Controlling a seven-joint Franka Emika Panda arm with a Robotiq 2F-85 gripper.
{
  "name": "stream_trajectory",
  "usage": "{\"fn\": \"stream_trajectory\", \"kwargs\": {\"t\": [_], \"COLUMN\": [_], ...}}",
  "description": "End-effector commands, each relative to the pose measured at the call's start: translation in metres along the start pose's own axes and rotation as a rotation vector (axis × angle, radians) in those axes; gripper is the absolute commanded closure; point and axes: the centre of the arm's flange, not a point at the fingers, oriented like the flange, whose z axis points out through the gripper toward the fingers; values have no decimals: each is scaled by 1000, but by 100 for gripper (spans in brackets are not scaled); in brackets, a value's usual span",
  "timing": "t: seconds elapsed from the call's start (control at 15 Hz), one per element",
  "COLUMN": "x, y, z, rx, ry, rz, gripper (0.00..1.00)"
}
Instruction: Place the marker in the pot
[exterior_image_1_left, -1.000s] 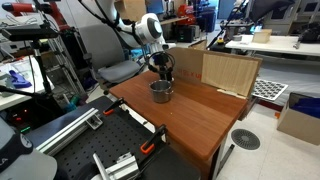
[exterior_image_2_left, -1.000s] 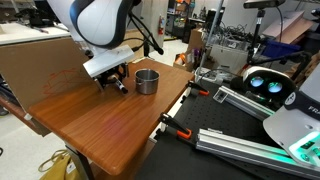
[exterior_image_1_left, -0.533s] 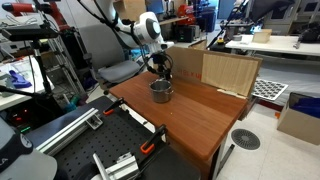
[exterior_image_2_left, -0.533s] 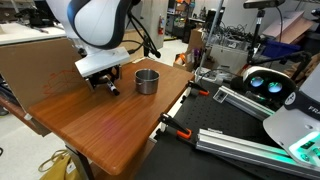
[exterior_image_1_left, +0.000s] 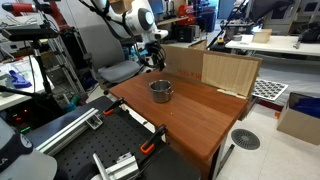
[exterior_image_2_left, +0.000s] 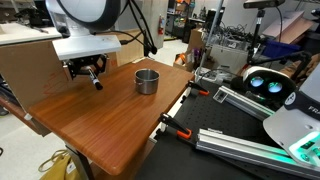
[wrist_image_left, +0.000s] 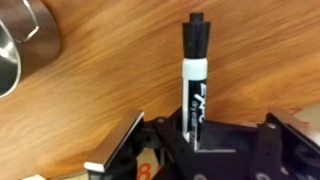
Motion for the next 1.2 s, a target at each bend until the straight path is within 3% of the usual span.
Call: {"fn": "stream_trajectory", "kwargs": {"t": [0.0,0.6,1.13], "x": [-13,-25,-29], "y": [14,65,145], "z": [-30,-89,-95], "rx": [40,32,-1], "ry": [7,36,116], "rz": [-2,43,143], "gripper": [99,99,99]}}
